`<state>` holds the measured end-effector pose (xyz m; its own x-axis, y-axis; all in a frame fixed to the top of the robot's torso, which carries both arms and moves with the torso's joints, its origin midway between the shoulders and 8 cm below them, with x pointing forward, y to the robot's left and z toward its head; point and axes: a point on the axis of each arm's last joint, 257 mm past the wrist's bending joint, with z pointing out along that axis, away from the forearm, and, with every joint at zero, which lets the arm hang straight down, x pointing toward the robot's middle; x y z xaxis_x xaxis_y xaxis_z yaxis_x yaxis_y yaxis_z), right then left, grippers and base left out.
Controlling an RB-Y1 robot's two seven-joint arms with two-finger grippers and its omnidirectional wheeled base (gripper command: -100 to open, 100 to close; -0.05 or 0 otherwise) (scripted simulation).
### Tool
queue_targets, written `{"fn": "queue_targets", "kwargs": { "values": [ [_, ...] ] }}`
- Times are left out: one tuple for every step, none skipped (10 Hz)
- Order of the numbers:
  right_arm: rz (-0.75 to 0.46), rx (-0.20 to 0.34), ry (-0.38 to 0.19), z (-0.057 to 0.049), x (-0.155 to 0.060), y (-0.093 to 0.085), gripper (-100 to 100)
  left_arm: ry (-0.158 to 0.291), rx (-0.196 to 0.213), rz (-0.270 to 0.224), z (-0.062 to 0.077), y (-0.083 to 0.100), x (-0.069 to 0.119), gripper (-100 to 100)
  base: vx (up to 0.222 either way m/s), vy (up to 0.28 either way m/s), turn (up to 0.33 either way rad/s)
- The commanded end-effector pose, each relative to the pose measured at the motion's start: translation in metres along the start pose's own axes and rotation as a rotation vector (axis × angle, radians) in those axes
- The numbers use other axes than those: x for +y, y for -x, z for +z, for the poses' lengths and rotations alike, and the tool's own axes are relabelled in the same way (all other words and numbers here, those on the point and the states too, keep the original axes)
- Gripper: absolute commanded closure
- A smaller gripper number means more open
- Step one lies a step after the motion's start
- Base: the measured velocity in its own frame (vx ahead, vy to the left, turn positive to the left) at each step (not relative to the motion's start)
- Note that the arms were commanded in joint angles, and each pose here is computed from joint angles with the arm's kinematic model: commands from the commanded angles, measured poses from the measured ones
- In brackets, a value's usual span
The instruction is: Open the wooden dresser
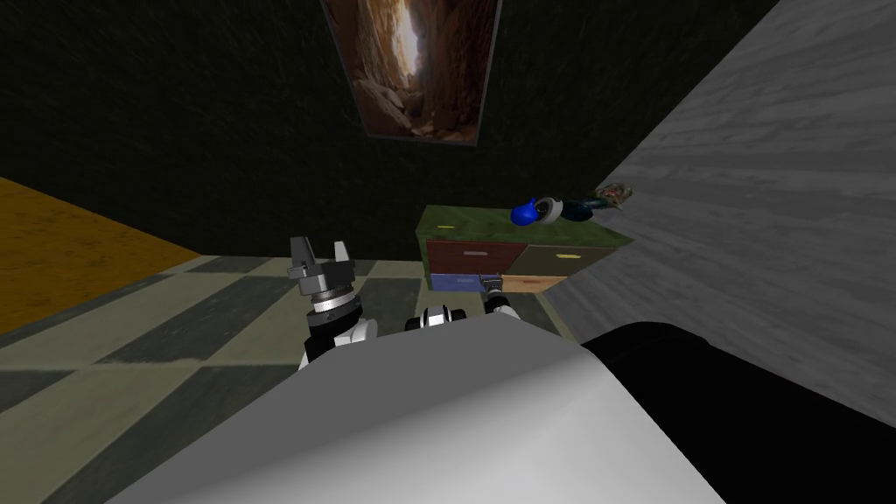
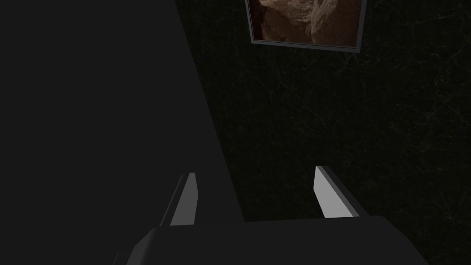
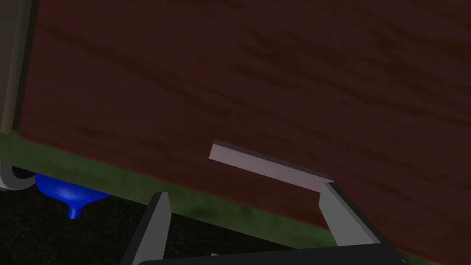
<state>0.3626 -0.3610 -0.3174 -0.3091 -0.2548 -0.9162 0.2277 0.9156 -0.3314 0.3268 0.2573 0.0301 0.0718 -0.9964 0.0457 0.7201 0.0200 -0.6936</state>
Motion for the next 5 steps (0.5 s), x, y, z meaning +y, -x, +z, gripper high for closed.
{"fn": "queue_targets", "kwargs": {
  "values": [
    [-0.116, 0.01, -0.034, -0.001, -0.006, -0.009, -100, 0.0, 0.0, 0.0, 0.0, 0.0, 0.0, 0, 0.048, 0.01, 0.047],
    [-0.169, 0.033, -0.06, -0.003, -0.009, -0.021, -100, 0.0, 0.0, 0.0, 0.0, 0.0, 0.0, 0, 0.053, 0.016, 0.076],
    [-0.2, 0.023, -0.062, -0.003, -0.01, -0.018, -100, 0.0, 0.0, 0.0, 0.0, 0.0, 0.0, 0, 0.045, 0.011, 0.04],
    [-0.211, 0.02, -0.062, -0.003, -0.01, -0.017, -100, 0.0, 0.0, 0.0, 0.0, 0.0, 0.0, 0, 0.021, 0.001, -0.005],
    [-0.269, 0.038, -0.087, -0.004, -0.013, -0.027, -100, 0.0, 0.0, 0.0, 0.0, 0.0, 0.0, 0, 0.039, 0.011, 0.06]
  ]
}}
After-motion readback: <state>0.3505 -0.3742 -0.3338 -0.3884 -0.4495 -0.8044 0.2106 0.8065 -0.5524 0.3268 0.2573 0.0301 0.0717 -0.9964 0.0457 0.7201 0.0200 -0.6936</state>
